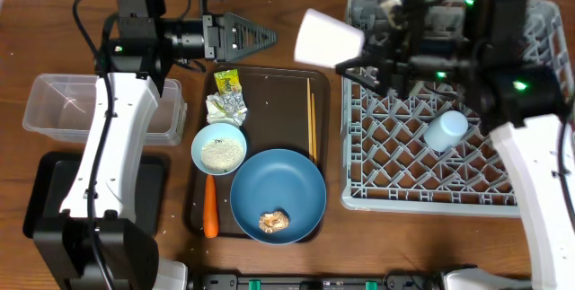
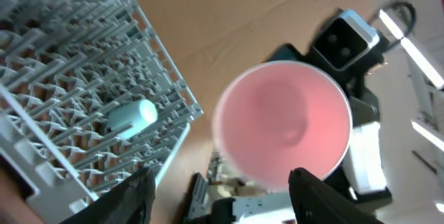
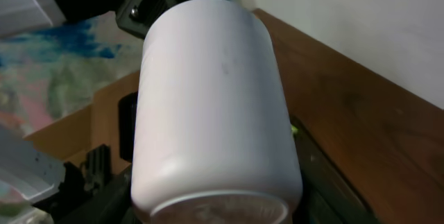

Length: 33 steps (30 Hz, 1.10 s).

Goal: Sort waste into correct bins and load items into the dishwasher rack
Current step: 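Hand the pink cup from the left gripper to the right gripper, then place the pink cup in the dish rack beside the blue cup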

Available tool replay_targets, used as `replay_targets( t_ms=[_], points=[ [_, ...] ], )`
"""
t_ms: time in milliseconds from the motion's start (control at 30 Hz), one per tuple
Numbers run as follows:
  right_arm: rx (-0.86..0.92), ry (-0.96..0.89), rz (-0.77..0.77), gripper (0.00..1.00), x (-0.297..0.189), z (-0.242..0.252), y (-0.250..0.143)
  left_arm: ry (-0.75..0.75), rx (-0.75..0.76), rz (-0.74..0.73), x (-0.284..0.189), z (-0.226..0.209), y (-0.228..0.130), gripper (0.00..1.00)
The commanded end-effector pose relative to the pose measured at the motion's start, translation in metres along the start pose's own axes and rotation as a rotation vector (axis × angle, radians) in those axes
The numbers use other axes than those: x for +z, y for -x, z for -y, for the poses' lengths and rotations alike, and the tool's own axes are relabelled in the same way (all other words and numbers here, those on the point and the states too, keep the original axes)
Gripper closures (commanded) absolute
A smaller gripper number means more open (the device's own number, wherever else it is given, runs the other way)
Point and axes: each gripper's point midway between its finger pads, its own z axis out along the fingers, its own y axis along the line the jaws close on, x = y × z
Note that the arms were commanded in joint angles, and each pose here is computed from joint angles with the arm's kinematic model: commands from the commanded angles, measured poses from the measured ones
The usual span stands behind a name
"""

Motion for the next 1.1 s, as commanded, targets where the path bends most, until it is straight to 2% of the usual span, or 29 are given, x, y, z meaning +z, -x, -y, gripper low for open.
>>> replay_targets(
  t_ms=[0,133,267,400,600,800,933,1067],
  points=[
    [0.020,-0.172,-0.013,0.50,-0.024,0.015,-0.002,0.016,0.041,0.021,-0.006,0.008,0.005,0.36],
    [0.121,-0.427,-0.116,0.51,-0.055,0.043,-0.032,0.016,0.040,0.022,-0.007,0.007,0.005,0.36],
    [0.317,-0.681,-0.246,0.50,-0.095,0.063,-0.077,0.016,0.040,0.022,-0.007,0.007,0.005,0.36],
    [0.469,-0.841,-0.370,0.49,-0.130,0.072,-0.117,0.017,0.040,0.022,-0.007,0.007,0.005,0.36],
    [0.582,-0.843,-0.446,0.47,-0.136,0.072,-0.140,0.017,0.040,0.022,-0.006,0.007,0.005,0.36],
    [0.661,-0.800,-0.528,0.48,-0.121,0.075,-0.158,0.050,0.039,0.040,-0.007,0.002,0.008,0.36],
    [0.737,-0.778,-0.604,0.49,-0.106,0.080,-0.175,0.144,0.015,0.085,-0.009,-0.015,0.014,0.36],
    [0.785,-0.771,-0.655,0.50,-0.099,0.086,-0.187,0.345,-0.102,0.143,-0.017,-0.054,0.011,0.36]
  ],
)
